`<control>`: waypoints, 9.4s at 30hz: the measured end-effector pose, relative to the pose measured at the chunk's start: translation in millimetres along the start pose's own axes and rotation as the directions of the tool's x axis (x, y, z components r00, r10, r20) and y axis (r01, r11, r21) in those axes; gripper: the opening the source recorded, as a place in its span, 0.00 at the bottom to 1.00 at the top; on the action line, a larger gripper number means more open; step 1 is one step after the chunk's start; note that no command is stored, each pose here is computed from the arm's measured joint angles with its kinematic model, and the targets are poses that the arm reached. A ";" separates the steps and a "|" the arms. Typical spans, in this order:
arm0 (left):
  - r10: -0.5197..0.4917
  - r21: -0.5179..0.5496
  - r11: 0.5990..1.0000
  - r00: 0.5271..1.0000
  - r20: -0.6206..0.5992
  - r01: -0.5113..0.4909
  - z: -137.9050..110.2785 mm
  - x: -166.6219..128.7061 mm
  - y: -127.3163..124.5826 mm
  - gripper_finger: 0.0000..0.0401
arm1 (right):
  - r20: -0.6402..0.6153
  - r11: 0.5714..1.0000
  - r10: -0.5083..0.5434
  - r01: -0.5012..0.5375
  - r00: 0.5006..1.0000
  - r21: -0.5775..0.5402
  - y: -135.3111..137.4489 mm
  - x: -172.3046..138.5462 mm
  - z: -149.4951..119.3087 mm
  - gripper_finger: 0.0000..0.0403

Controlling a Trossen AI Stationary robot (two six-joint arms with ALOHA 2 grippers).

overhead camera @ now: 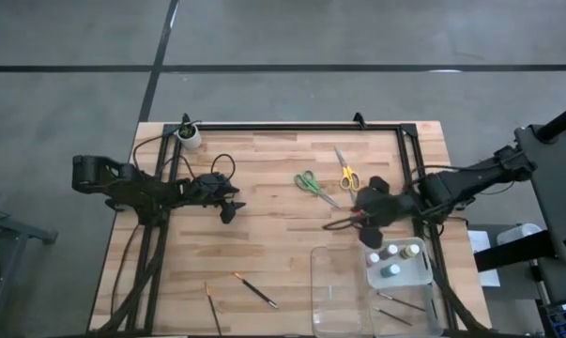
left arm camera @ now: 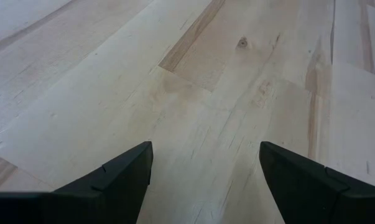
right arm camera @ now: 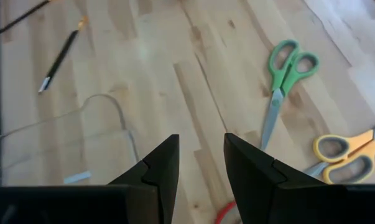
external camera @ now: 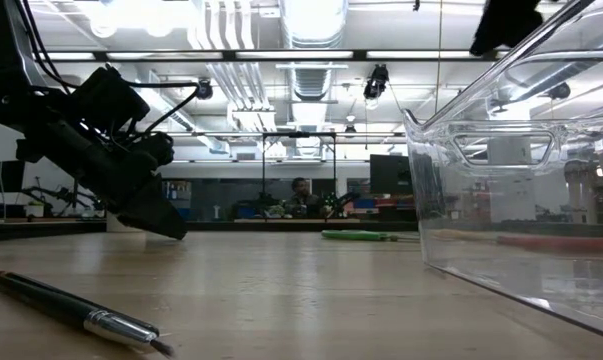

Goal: Pick & Place Paint Supplies
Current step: Put the right gold paintbrush into the right transparent bin

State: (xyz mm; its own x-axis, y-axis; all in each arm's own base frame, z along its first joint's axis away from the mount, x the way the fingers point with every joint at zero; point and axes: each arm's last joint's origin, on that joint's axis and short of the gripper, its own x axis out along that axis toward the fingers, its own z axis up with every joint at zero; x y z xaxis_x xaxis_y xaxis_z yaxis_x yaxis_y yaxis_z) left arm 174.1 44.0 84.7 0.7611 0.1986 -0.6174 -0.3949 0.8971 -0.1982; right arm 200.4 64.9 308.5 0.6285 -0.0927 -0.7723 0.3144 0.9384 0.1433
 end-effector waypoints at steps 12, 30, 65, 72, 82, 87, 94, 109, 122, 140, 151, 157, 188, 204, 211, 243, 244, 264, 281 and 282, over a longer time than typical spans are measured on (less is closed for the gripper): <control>0.000 0.000 1.000 1.000 0.000 0.000 0.0 0.0 0.0 0.76 | -0.038 0.998 -0.044 0.042 0.998 -0.048 39.6 37.5 52.8 0.30; 0.000 0.000 1.000 1.000 0.000 0.000 0.0 0.0 -0.1 0.76 | -0.108 0.995 -0.095 0.091 0.990 -0.037 106.3 143.2 92.0 0.30; 0.000 0.000 1.000 1.000 0.000 0.000 0.0 0.0 -0.1 0.76 | 0.042 0.977 -0.198 0.201 0.979 -0.065 225.0 251.9 46.0 0.30; 0.000 0.000 1.000 1.000 0.000 0.000 0.0 0.0 -0.1 0.76 | 0.040 0.995 -0.095 0.096 0.995 -0.023 230.5 257.1 47.4 0.30; 0.000 0.000 1.000 1.000 0.000 0.000 0.1 0.0 0.0 0.76 | -0.029 1.000 0.009 -0.009 1.000 -0.009 229.0 274.7 30.8 0.30; 0.000 0.000 1.000 1.000 0.000 0.000 0.1 0.0 0.0 0.76 | -0.001 0.999 0.043 -0.043 0.999 0.003 229.3 282.0 26.1 0.30; 0.000 0.000 1.000 1.000 0.000 0.000 0.0 0.0 0.0 0.76 | 0.044 0.995 0.089 -0.087 0.995 -0.040 230.8 287.8 24.3 0.30; 0.000 0.000 1.000 1.000 0.000 0.000 0.0 0.0 0.0 0.76 | 0.054 0.990 0.116 -0.111 0.992 -0.081 223.1 301.8 11.6 0.30; 0.000 0.000 1.000 1.000 0.000 0.000 0.1 0.0 0.0 0.76 | 0.048 0.992 0.104 -0.100 0.993 -0.082 218.5 305.6 8.3 0.30; 0.000 0.000 1.000 1.000 0.000 0.000 0.0 0.0 0.0 0.76 | 0.043 0.992 0.098 -0.094 0.994 -0.087 217.4 304.6 11.8 0.30; 0.000 0.000 1.000 1.000 0.000 0.000 0.1 0.0 0.0 0.76 | 0.086 0.995 0.066 -0.059 0.994 -0.083 216.5 302.1 16.1 0.30; 0.000 0.000 1.000 1.000 0.000 0.000 0.1 0.0 -0.1 0.76 | 0.107 0.995 0.047 -0.038 0.993 -0.090 216.6 300.9 17.2 0.30; 0.000 0.000 1.000 1.000 0.000 0.000 0.1 0.0 -0.1 0.76 | 0.074 0.983 0.035 -0.021 0.997 -0.185 217.9 299.2 9.3 0.30; 0.000 0.000 1.000 1.000 0.001 0.000 0.1 0.0 0.0 0.76 | 0.065 0.977 0.020 -0.005 0.998 -0.214 216.3 300.4 5.8 0.31; 0.000 0.000 1.000 1.000 0.000 0.000 0.0 0.0 0.0 0.76 | 0.040 0.972 -0.030 0.038 0.999 -0.232 211.7 300.2 2.8 0.31; 0.000 0.000 1.000 1.000 0.000 0.000 0.1 0.0 -0.1 0.76 | -0.002 0.941 -0.110 0.103 0.994 -0.322 204.1 299.7 -2.0 0.30; 0.000 0.000 1.000 1.000 0.000 0.000 0.0 0.0 -0.1 0.76 | -0.003 0.942 -0.108 0.101 0.994 -0.321 204.2 299.7 -2.0 0.30; 0.000 0.000 1.000 1.000 0.000 0.000 0.0 0.0 0.0 0.76 | -0.068 0.962 -0.030 0.010 0.997 -0.274 206.9 299.5 -3.3 0.04; 0.000 0.000 1.000 1.000 0.000 0.000 0.0 0.0 0.0 0.76 | -0.053 0.963 -0.011 -0.004 0.999 -0.269 208.5 292.4 2.3 0.03; 0.000 0.000 1.000 1.000 0.000 0.000 0.0 0.0 0.0 0.76 | -0.051 0.964 -0.005 -0.009 0.999 -0.267 208.7 290.9 3.6 0.03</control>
State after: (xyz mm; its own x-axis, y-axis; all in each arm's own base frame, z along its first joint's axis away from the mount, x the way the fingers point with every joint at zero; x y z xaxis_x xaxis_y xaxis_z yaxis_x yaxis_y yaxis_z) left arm 174.1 44.0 84.7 0.7611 0.1990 -0.6174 -0.3950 0.8971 -0.1978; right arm 451.4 232.6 116.1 0.5897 -0.0799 -0.8036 0.1073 0.9940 -0.0201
